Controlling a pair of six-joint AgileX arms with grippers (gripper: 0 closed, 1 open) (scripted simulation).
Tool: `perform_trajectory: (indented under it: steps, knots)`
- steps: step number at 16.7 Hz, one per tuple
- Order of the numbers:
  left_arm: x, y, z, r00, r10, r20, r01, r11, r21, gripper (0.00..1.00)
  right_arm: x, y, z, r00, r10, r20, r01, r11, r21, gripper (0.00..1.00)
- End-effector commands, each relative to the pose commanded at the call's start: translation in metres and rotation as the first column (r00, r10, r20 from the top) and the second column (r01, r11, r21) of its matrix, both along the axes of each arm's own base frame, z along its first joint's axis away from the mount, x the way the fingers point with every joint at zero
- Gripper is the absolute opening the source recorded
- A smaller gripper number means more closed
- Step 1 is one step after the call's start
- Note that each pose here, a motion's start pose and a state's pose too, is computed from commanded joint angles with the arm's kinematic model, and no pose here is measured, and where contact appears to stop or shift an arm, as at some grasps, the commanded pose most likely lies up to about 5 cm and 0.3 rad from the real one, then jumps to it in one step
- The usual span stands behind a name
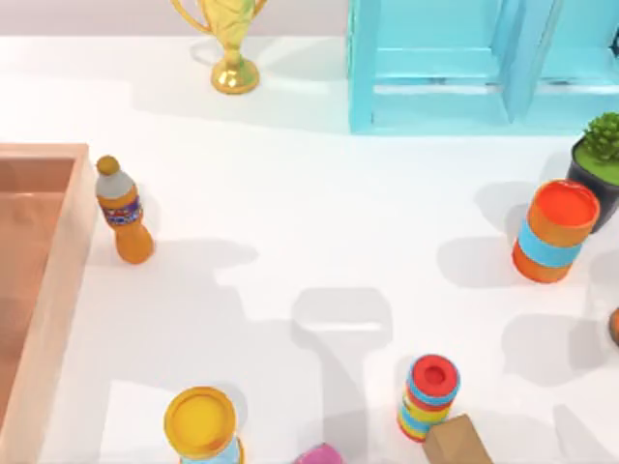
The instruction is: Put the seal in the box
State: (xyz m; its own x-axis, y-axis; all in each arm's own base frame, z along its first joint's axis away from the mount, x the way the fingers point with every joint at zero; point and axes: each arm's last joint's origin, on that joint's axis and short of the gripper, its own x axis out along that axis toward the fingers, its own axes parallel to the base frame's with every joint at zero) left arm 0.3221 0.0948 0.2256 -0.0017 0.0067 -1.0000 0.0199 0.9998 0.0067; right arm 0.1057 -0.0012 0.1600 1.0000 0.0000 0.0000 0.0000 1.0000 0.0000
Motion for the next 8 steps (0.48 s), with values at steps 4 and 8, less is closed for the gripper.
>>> perform_trajectory:
  steps: [4, 8]
  knots:
    - [0.0000, 0.0000, 0.0000, 1.000, 0.000, 0.000, 0.000, 1.000, 0.000, 1.00, 0.0000, 0.0000, 0.0000, 1.000, 0.000, 0.000, 0.000, 1.000, 0.000, 1.00]
    - [0.0000, 0.0000, 0.0000, 1.000, 0.000, 0.000, 0.000, 1.000, 0.000, 1.00, 0.0000, 0.0000, 0.0000, 1.000, 0.000, 0.000, 0.000, 1.000, 0.000, 1.00]
